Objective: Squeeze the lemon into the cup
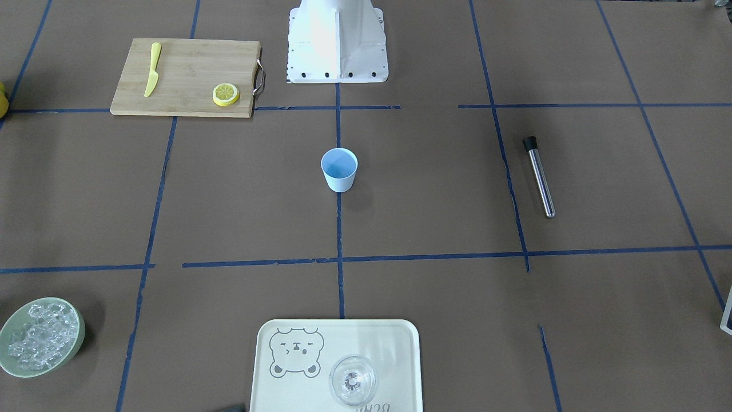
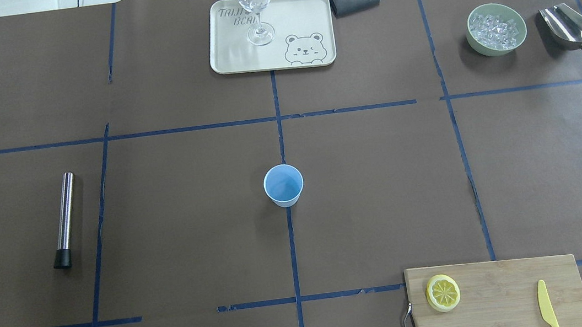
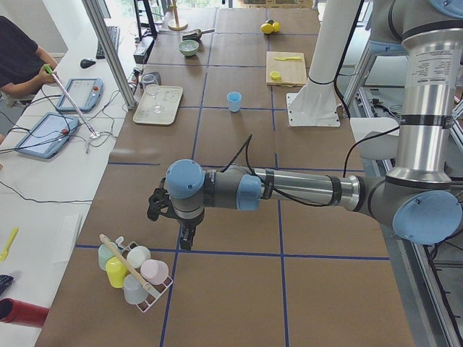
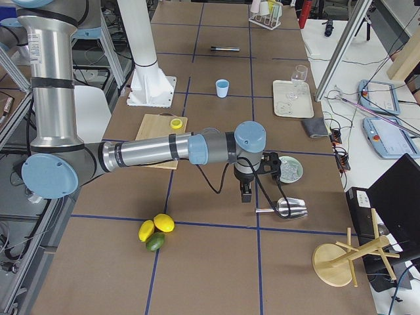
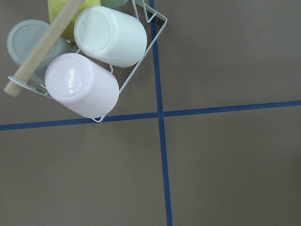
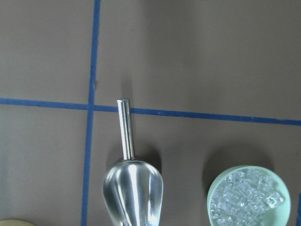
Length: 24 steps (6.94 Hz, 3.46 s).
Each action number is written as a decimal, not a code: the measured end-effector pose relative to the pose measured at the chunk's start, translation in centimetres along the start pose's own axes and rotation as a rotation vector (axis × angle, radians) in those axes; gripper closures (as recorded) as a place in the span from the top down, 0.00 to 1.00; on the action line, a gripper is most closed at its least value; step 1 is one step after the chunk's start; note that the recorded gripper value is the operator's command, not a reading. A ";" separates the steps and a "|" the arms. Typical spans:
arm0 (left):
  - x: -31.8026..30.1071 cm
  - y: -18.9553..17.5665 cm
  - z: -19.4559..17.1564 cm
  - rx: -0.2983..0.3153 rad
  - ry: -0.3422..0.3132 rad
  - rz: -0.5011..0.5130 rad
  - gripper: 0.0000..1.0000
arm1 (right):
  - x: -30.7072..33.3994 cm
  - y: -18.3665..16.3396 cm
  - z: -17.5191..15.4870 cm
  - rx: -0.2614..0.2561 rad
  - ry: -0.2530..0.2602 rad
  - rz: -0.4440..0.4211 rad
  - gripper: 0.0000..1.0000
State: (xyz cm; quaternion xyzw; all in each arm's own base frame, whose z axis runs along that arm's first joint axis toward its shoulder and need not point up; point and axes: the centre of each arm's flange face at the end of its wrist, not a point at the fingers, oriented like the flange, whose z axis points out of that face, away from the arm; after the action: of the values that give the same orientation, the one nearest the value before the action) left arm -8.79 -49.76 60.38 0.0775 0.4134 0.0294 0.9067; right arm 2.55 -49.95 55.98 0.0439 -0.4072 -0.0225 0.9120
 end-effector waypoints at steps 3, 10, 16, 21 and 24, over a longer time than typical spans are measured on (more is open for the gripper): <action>3.5 -1.9 0.7 0.033 0.003 0.119 1.00 | -11.2 0.0 0.9 0.049 -0.062 0.056 1.00; 8.2 -3.7 3.3 -0.007 0.021 0.164 1.00 | -40.0 16.1 8.9 0.130 -0.043 0.238 1.00; 21.7 -7.3 7.9 -0.074 0.075 0.139 1.00 | -46.5 26.9 16.5 0.126 0.002 0.191 1.00; 24.9 -7.6 9.1 -0.092 0.082 0.143 1.00 | -47.8 30.4 21.7 0.086 0.053 0.136 1.00; 25.3 -7.8 8.9 -0.087 0.086 0.147 1.00 | -47.9 30.7 21.8 0.078 0.053 0.133 1.00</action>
State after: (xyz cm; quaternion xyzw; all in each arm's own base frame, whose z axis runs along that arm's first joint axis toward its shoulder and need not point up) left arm 14.48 -55.57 46.02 0.0668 0.4433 0.1171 0.8862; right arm -45.55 -17.09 38.00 0.0530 -0.3854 0.0551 0.9196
